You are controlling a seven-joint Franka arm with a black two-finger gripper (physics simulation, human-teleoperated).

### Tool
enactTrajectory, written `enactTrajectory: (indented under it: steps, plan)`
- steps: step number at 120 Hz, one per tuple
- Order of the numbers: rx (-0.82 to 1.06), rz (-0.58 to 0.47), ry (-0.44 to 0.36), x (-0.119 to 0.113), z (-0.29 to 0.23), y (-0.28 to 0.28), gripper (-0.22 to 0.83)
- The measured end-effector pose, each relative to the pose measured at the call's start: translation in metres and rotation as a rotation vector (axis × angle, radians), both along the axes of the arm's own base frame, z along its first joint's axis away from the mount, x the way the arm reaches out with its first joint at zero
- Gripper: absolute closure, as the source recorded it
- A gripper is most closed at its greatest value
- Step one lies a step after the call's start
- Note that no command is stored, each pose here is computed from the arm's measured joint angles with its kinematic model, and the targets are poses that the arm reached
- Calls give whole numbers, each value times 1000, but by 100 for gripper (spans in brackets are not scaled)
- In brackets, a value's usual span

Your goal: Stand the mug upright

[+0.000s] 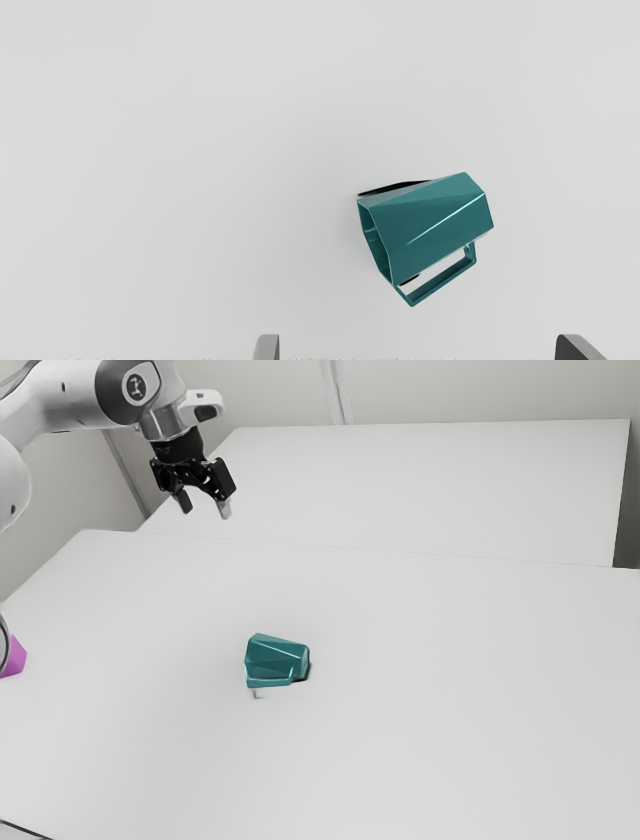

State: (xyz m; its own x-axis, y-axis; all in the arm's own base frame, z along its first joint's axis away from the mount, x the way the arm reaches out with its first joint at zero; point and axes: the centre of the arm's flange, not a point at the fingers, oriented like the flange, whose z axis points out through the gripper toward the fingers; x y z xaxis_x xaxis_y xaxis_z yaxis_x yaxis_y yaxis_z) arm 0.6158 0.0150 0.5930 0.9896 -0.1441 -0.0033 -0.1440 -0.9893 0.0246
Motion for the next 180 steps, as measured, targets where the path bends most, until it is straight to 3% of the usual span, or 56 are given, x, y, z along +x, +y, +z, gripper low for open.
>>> enactTrajectory:
  steps: [45,81,97,127,141,156,180]
  plan:
    - [-32,3,22,-7,-6,-3,0]
    - [-462,207,123,-69,-70,80,0]
    - [-651,294,143,-87,-144,100,0]
    - [-805,285,155,-81,-244,66,0]
    - [-825,272,75,-69,-258,73,0]
    - [-856,288,40,-62,-293,82,0]
    - [-883,235,1,-63,-306,81,0]
